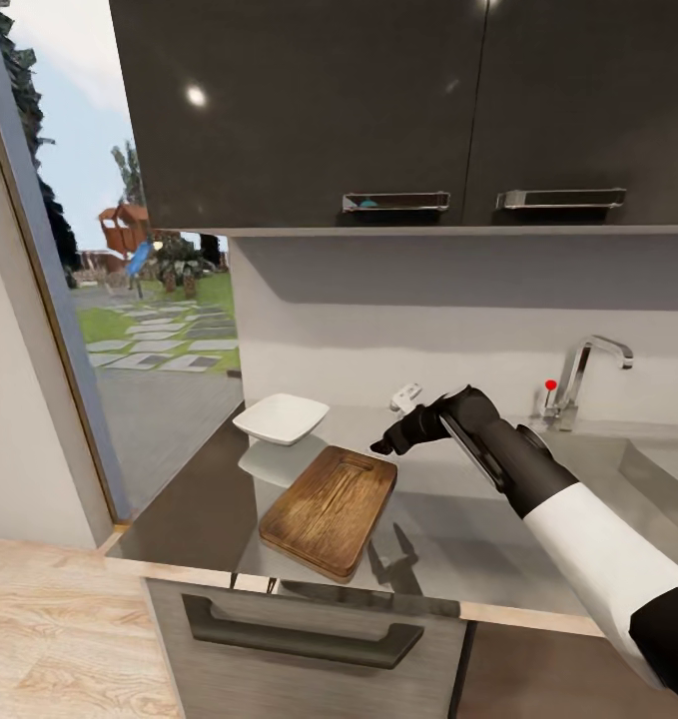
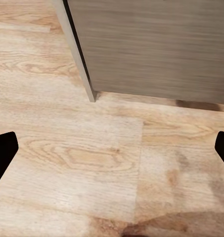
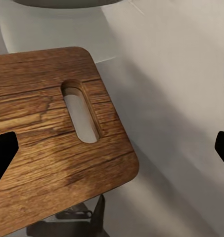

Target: In the kitchen, take the Vidalia onion out of the sink, dice it on the chopping board with the paring knife, put the diced onion into the bowl on the countertop, then place both the paring knife and the chopping board into the sink.

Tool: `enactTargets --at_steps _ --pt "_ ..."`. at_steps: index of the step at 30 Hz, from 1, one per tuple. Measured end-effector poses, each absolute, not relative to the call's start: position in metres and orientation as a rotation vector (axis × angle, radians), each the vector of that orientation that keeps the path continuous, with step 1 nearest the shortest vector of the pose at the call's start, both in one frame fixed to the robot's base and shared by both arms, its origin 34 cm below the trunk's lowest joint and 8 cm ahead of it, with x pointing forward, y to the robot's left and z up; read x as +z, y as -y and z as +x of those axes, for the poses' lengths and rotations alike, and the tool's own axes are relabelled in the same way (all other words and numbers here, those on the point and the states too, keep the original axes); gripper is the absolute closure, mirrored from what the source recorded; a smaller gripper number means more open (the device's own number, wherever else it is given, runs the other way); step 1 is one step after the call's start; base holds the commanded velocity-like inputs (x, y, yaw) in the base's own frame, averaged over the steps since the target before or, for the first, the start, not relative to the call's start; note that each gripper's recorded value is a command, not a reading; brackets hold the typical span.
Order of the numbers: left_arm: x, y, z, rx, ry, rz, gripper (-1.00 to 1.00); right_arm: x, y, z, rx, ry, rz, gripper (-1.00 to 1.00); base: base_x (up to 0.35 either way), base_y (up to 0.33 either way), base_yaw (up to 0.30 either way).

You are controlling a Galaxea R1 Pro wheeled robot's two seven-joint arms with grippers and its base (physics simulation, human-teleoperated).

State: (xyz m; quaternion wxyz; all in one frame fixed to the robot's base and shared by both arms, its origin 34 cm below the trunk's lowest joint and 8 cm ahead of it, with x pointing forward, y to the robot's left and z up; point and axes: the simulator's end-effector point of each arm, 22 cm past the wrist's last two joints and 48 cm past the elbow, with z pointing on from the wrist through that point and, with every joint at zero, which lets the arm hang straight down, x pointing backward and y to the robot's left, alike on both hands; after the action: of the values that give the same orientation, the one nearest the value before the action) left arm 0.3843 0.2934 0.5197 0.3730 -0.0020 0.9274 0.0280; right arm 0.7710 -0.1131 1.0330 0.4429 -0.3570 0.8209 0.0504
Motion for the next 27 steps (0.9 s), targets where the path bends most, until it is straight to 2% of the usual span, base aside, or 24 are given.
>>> enactTargets --at_steps 9,21,27 --pt "0.52 -0.293 0.384 0.072 -2.376 -0.005 -1.0 1.033 0.11 0.768 0.143 -2.035 -0.897 -1.0 0.013 -0.019 0.0" --pt "0.52 -0.293 0.384 0.072 -2.377 -0.005 -1.0 1.032 0.096 0.757 0.225 -2.022 -0.958 -1.0 0.172 -0.181 0.0" --pt "0.52 -0.293 0.384 0.072 -2.376 -0.005 -1.0 1.032 0.097 0.757 0.226 -2.022 -0.958 -1.0 0.058 -0.061 0.0"
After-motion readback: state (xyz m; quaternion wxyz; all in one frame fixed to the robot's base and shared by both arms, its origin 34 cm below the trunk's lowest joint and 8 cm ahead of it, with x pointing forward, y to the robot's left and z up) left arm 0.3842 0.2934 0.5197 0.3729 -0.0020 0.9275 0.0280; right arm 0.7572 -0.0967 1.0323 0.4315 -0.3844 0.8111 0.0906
